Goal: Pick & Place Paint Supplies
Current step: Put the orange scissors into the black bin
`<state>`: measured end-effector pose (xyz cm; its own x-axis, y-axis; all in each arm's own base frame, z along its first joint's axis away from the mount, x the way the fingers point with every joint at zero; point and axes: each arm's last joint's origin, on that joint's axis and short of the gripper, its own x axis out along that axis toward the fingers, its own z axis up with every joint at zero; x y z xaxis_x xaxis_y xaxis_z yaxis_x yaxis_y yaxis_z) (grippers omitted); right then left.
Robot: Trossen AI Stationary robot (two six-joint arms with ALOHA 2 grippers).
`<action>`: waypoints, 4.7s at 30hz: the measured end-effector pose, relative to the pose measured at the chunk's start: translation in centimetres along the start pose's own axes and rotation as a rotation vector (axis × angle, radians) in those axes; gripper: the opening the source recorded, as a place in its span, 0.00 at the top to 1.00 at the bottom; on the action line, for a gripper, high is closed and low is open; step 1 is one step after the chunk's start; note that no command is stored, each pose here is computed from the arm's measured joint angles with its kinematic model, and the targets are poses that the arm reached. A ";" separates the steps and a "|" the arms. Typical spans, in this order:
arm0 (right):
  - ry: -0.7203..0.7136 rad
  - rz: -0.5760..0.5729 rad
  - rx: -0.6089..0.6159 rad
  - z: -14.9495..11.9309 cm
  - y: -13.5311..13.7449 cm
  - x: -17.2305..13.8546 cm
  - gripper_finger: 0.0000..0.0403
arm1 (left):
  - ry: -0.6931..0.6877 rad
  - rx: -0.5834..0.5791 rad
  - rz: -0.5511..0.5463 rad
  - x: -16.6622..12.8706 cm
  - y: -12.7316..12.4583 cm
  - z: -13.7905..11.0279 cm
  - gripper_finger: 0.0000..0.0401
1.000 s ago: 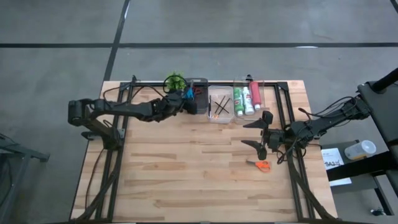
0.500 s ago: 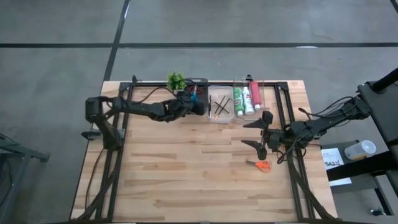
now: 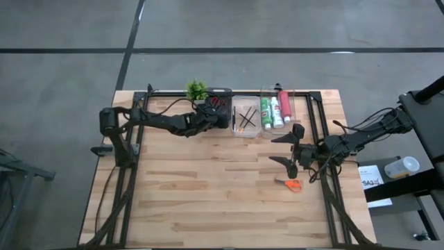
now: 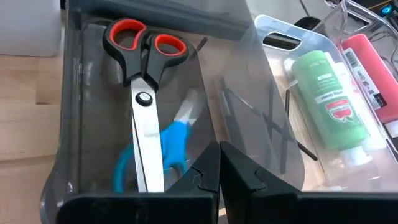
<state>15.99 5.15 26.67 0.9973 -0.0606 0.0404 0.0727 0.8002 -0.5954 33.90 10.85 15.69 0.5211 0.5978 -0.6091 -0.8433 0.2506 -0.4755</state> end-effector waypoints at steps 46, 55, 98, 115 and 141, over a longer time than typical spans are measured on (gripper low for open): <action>0.000 0.000 0.000 0.0 0.0 0.0 0.29 | -0.015 0.617 -0.378 -8.0 -6.7 -2.3 0.68; 0.000 0.000 -0.002 0.0 0.0 0.0 0.29 | 0.042 0.661 -0.358 -8.5 -6.4 -3.5 0.68; 0.000 -0.001 0.015 0.0 0.0 0.0 0.29 | 0.045 0.661 -0.354 -8.5 -6.4 -3.5 0.68; 0.519 -0.031 0.603 -2.3 0.7 -1.0 0.29 | 0.045 0.660 -0.354 -8.5 -6.4 -3.5 0.68; 1.727 0.221 0.698 -2.3 5.1 1.1 0.29 | 0.045 0.661 -0.354 -8.5 -6.4 -3.5 0.68</action>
<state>17.43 7.75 21.84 -0.0826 -0.0363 -0.9959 0.3921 0.9176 -0.0660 35.33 1.54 21.67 0.7688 0.3683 -0.5229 -0.5203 0.8355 -0.1765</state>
